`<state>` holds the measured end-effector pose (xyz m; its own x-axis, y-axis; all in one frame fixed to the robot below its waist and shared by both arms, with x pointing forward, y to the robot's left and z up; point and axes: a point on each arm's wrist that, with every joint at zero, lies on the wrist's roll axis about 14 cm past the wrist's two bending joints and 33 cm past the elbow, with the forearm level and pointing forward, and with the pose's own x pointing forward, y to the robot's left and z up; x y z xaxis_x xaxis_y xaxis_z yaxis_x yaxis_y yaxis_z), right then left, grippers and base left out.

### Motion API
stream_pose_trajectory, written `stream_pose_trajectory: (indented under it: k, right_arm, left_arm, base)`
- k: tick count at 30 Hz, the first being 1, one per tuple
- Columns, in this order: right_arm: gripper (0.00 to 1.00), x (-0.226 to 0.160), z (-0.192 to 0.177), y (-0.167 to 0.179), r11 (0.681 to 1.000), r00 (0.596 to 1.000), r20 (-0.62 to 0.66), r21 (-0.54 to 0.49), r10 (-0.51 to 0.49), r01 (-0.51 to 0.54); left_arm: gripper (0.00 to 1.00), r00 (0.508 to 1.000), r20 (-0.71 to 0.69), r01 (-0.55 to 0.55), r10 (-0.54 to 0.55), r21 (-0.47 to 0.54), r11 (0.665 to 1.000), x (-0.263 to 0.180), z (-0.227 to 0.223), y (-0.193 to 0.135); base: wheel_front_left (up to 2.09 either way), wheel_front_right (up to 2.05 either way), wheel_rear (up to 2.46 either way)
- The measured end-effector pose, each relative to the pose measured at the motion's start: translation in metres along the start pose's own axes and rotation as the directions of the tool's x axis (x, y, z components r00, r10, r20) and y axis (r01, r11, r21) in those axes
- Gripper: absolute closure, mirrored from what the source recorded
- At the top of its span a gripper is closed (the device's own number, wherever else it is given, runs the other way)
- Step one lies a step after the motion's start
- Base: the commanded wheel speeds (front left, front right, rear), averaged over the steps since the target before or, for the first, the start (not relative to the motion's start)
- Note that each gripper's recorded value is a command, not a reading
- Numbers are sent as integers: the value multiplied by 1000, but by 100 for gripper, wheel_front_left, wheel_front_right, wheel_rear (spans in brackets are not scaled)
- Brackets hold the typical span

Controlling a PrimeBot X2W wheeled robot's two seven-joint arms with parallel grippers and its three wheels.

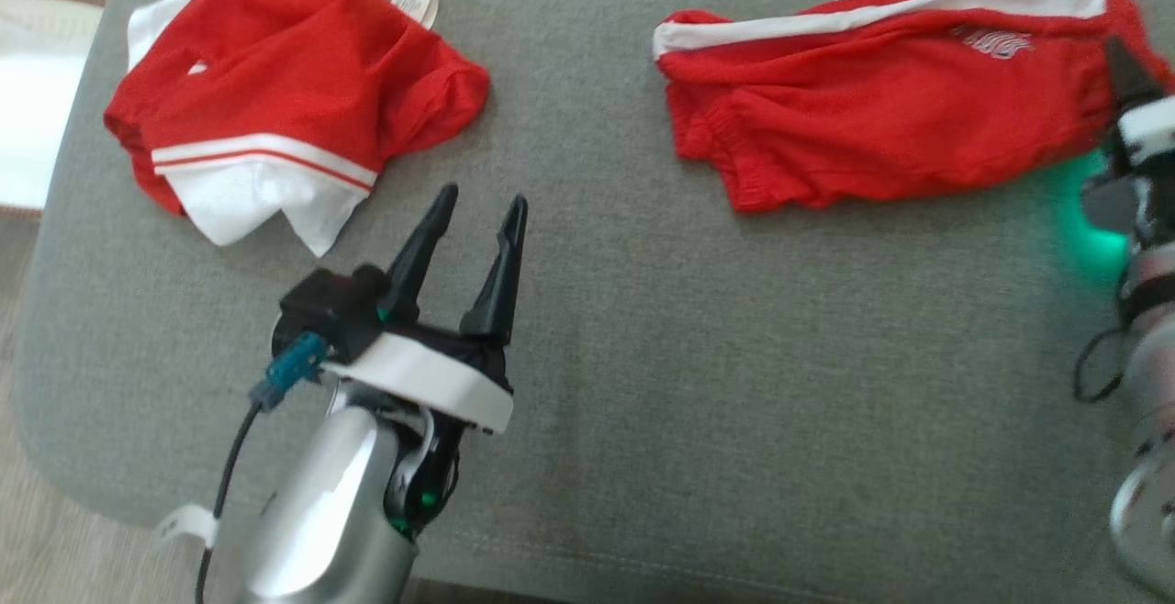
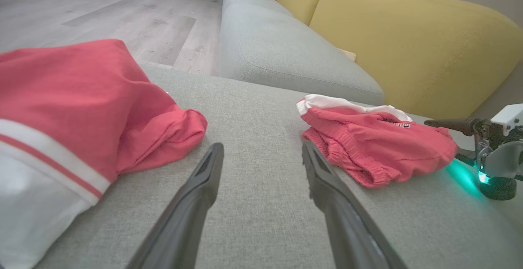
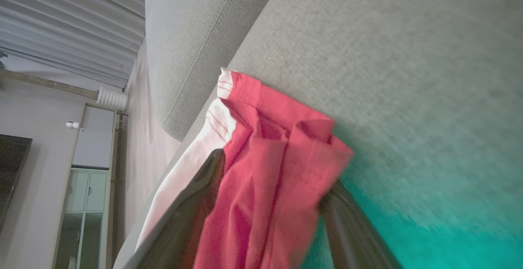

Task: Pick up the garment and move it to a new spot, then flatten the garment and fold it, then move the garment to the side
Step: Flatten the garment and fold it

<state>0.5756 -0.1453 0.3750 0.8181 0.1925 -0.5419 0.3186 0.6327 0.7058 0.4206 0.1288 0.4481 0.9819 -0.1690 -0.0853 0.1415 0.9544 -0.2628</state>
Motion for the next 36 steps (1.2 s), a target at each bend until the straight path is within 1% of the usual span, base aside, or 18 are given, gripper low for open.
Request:
stream_pose_trajectory:
  k: [9, 12, 13, 14, 18, 25, 31, 33, 34, 36]
  right_arm:
    - [0, 32, 9, 10, 993, 998, -55, -117, -31, 25]
    - [0, 37, 10, 12, 987, 998, -56, -155, -41, 32]
    - [52, 38, 10, 13, 986, 998, -53, -161, -42, 33]
    - [100, 38, 11, 13, 985, 998, -52, -169, -44, 34]
    - [100, 35, 16, 12, 982, 999, -8, -185, -46, 44]
    - [100, 16, 27, 13, 988, 995, 94, -149, -31, 45]
    - [100, -19, 39, -16, 993, 979, 195, -88, -63, 81]
    - [100, -31, 43, -24, 992, 972, 225, -86, -69, 91]
    - [100, -45, 48, -31, 993, 963, 258, -65, -76, 95]
    - [100, -59, 53, -39, 993, 954, 286, -51, -86, 104]
  left_arm:
    - [0, 1000, 2, -22, 22, -7, 1000, 10, -1, 8]
    - [0, 1000, 11, -26, 25, 15, 1000, 14, 2, 9]
    - [0, 1000, 15, -23, 23, 19, 1000, 15, 4, 8]
    - [0, 1000, 20, -23, 22, 21, 1000, 16, 5, 8]
    - [0, 999, 27, -19, 18, 21, 1000, 16, 8, 6]
    - [0, 999, 51, -1, 0, 24, 1000, 16, 17, -1]
    - [0, 996, 83, 30, -33, 37, 999, 15, 28, -13]
    - [0, 996, 79, 49, -51, 30, 998, 12, 27, -20]
    - [0, 996, 71, 60, -61, 24, 998, 8, 24, -25]
    - [0, 995, 71, 72, -74, 25, 997, 4, 24, -30]
  base:
    - [0, 0, 0]
    - [0, 0, 0]
    - [0, 0, 0]
    - [0, 0, 0]
    - [0, 0, 0]
    - [0, 0, 0]
    - [0, 0, 0]
    - [0, 0, 0]
    - [0, 0, 0]
    - [0, 0, 0]
